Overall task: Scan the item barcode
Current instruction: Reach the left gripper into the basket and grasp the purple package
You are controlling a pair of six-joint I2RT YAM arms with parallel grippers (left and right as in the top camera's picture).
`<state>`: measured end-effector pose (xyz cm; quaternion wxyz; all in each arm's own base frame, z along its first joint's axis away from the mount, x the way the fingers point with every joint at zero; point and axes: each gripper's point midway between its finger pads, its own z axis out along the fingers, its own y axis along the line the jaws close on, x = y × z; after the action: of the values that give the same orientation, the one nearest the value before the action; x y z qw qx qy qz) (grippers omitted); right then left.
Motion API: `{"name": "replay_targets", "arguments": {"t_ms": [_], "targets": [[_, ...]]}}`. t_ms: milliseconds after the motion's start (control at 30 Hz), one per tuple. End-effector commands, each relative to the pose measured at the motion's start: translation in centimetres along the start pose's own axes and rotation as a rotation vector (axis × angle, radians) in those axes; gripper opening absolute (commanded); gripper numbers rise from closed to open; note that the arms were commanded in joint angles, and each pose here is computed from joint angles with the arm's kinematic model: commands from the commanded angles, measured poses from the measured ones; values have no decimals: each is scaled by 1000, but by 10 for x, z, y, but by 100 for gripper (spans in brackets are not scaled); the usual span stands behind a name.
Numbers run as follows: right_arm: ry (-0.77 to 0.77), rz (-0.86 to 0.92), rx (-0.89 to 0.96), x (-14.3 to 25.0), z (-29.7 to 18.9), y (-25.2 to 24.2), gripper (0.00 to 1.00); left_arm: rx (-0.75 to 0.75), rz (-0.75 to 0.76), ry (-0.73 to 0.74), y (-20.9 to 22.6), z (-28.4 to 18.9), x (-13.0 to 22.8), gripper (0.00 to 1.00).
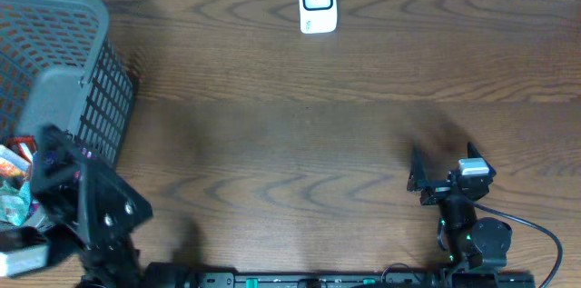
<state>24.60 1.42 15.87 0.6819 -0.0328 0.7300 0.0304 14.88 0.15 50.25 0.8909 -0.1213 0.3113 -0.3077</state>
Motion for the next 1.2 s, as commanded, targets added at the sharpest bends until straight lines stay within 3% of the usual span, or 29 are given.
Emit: {"name": "replay_targets", "arguments": {"t_ms": [0,100,233,333,500,633,733,867,933,1033,1167], "targets": [[0,13,-16,0,0,3,99,-130,411,122,6,63,-5,98],[0,13,-16,0,0,3,99,-408,515,476,57,88,33,98],[0,13,-16,0,0,3,99,-520,534,862,82,81,80,98],[0,13,-16,0,0,3,99,-490,674,991,90,87,91,98],[0,13,-16,0,0,3,99,-765,790,832,109,117,33,98],[0,13,-16,0,0,3,99,-971,763,919,139,104,22,98],[0,13,-16,0,0,3,99,-1061,644,980,170,98,33,98],[0,13,-16,0,0,3,99,-978,451,1171,185,85,79,98],[0,13,-16,0,0,3,99,-1008,447,1214,193,76,85,98],[0,13,-16,0,0,3,99,-1128,484,1143,212,74,72,98],[0,13,-16,0,0,3,99,-1466,441,852,240,54,19,98]]}}
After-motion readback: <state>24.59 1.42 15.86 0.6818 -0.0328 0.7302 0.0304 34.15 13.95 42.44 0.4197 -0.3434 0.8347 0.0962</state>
